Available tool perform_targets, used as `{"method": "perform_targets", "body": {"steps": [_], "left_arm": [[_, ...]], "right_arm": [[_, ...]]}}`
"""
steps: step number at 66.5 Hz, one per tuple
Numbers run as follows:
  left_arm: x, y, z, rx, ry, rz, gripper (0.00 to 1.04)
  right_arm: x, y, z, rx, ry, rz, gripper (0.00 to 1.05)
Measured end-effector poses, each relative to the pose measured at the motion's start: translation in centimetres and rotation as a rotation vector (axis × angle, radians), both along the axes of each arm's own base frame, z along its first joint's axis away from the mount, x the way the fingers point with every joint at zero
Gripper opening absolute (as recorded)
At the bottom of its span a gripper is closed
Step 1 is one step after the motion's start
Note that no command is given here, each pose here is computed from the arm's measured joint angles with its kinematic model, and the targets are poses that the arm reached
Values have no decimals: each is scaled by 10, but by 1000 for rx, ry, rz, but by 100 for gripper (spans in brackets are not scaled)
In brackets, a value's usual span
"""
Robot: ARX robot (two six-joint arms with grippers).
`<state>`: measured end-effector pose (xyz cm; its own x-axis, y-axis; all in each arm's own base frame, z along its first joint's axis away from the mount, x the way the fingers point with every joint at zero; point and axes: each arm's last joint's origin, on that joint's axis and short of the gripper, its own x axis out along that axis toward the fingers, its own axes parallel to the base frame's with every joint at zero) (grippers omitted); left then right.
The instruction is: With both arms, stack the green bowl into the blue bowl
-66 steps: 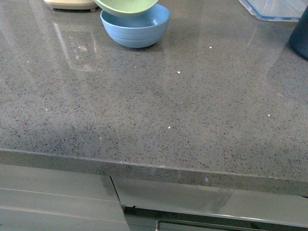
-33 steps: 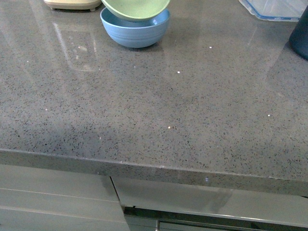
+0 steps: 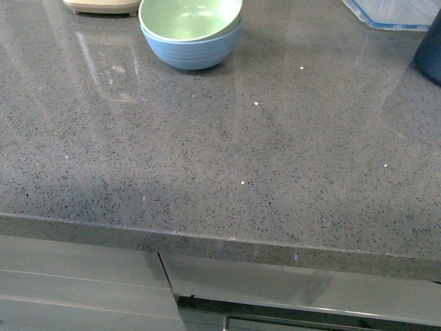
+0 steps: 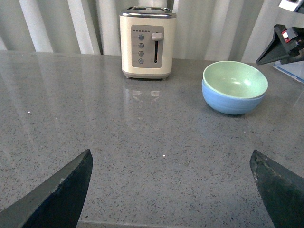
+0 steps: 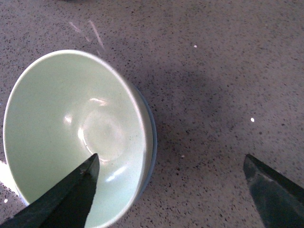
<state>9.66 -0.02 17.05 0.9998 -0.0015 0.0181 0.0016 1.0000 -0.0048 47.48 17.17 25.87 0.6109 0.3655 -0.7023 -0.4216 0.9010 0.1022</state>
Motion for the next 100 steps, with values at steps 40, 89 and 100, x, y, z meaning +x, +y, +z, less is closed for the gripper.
{"method": "perform_targets", "body": {"steps": [40, 89, 100], "left_arm": [[0, 0, 0, 0, 0, 0, 98], [0, 0, 0, 0, 0, 0, 98], [0, 0, 0, 0, 1, 2, 98]], "right_arm": [[-162, -129, 15, 43, 7, -327, 95], [-313, -196, -38, -23, 76, -629, 95], [-319, -191, -64, 67, -478, -497, 72]]}}
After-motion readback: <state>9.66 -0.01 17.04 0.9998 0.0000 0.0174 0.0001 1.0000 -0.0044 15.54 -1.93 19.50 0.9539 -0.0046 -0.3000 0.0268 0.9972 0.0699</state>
